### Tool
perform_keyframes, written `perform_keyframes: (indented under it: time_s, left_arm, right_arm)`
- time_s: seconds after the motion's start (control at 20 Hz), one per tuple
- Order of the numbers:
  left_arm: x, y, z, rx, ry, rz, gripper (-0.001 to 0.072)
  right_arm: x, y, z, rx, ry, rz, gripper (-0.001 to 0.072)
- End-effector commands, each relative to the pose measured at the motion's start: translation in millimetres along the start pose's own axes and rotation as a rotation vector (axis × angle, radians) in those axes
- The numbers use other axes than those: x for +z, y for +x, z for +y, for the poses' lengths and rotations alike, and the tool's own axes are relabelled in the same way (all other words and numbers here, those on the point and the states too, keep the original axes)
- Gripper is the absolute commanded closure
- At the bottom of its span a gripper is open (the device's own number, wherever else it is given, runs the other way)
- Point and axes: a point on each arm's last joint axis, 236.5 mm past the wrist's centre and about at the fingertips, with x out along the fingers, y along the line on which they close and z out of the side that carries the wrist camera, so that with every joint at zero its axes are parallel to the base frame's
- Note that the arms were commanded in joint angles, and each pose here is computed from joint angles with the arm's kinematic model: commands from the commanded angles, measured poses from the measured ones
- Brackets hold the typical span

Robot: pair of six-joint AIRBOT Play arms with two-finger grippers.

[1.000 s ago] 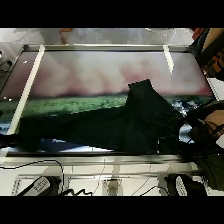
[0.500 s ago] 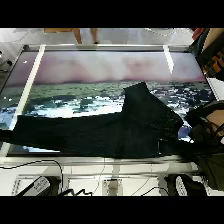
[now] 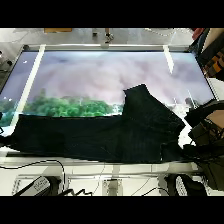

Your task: Fold the clothes and pants, and hang the long-sleeved shirts on hangers.

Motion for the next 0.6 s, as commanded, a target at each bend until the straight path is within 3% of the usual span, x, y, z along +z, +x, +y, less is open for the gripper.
perform_keyframes:
  time_s: [0.0, 0.2, 0.35, 0.55]
  left_arm:
    - [-1, 4, 0, 0.004, 0.007, 0.004, -0.0004]
    - [21, -17, 11, 0.033, -0.008, -0.069, 0.0004]
    - [83, -63, 6, 0.037, -0.042, -0.271, 0.0003]
    - [169, -149, -70, -0.160, -0.052, -0.598, 0.0005]
  right_arm:
    - [-5, -1, 0, -0.002, 0.001, 0.020, 0.0180]
    - [10, -1, -3, -0.012, 0.001, -0.043, 0.0181]
    - [83, -15, -3, -0.013, 0.000, -0.356, 0.0181]
    - [174, -54, 55, 0.273, 0.009, -0.701, 0.0178]
